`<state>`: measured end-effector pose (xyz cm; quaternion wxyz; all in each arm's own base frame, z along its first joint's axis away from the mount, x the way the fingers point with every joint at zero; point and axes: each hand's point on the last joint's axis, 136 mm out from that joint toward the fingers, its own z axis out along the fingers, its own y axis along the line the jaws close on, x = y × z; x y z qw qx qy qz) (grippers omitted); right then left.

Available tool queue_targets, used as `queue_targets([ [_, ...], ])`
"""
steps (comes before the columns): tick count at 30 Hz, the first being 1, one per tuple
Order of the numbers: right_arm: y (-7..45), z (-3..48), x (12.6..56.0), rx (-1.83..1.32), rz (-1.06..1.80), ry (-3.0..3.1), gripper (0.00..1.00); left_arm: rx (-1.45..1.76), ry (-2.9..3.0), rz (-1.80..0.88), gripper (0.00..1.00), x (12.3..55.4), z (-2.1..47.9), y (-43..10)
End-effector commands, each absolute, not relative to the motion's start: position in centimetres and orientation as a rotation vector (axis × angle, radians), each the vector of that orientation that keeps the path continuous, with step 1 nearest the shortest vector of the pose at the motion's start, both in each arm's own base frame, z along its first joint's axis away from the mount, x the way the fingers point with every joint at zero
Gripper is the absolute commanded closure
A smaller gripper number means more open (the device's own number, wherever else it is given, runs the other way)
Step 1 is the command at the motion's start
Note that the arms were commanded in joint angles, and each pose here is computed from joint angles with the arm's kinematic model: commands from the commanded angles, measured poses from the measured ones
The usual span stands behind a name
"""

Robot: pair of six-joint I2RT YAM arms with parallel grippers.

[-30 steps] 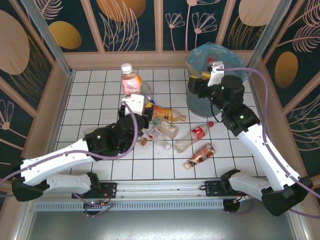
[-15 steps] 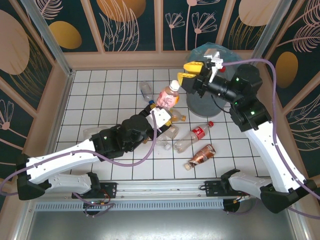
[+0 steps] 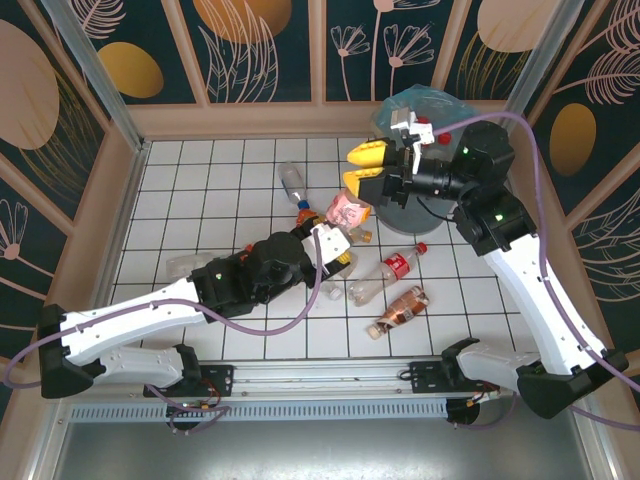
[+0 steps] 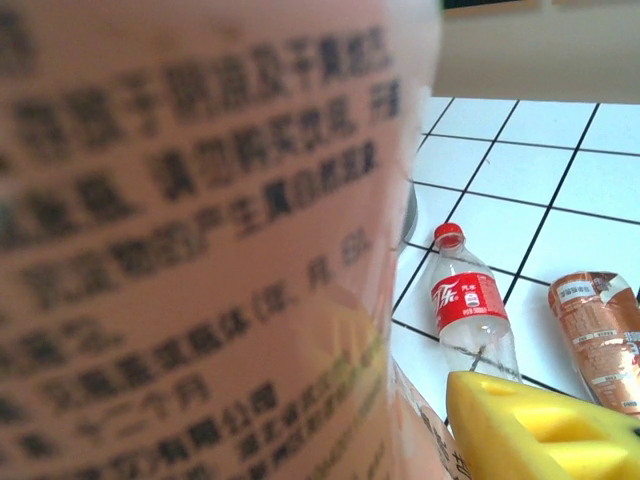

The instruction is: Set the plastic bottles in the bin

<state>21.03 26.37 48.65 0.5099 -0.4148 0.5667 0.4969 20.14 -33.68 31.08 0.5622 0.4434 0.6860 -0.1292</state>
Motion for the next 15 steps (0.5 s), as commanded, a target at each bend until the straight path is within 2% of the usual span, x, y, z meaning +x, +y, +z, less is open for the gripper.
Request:
queue_targets([
  [1, 25.8, 48.6, 21.1, -0.972, 1.142, 1.385, 0.51, 0.952, 1.572, -0.397, 0.66, 19.9, 33.5, -33.4],
  [6, 25.9, 48.0, 21.3, -0.974, 1.149, 1.399, 0.53, 0.951, 1.559, -0.424, 0.66, 19.5, 33.8, -33.2],
  [10, 26.3, 48.4, 20.3, -1.024, 1.201, 1.359, 0.61, 0.955, 1.568, -0.413, 0.66, 19.5, 33.6, -33.0],
  [15, 26.7, 48.3, 19.4, -1.082, 1.284, 1.347, 0.53, 0.934, 1.569, -0.42, 0.66, 19.6, 33.9, -32.9],
])
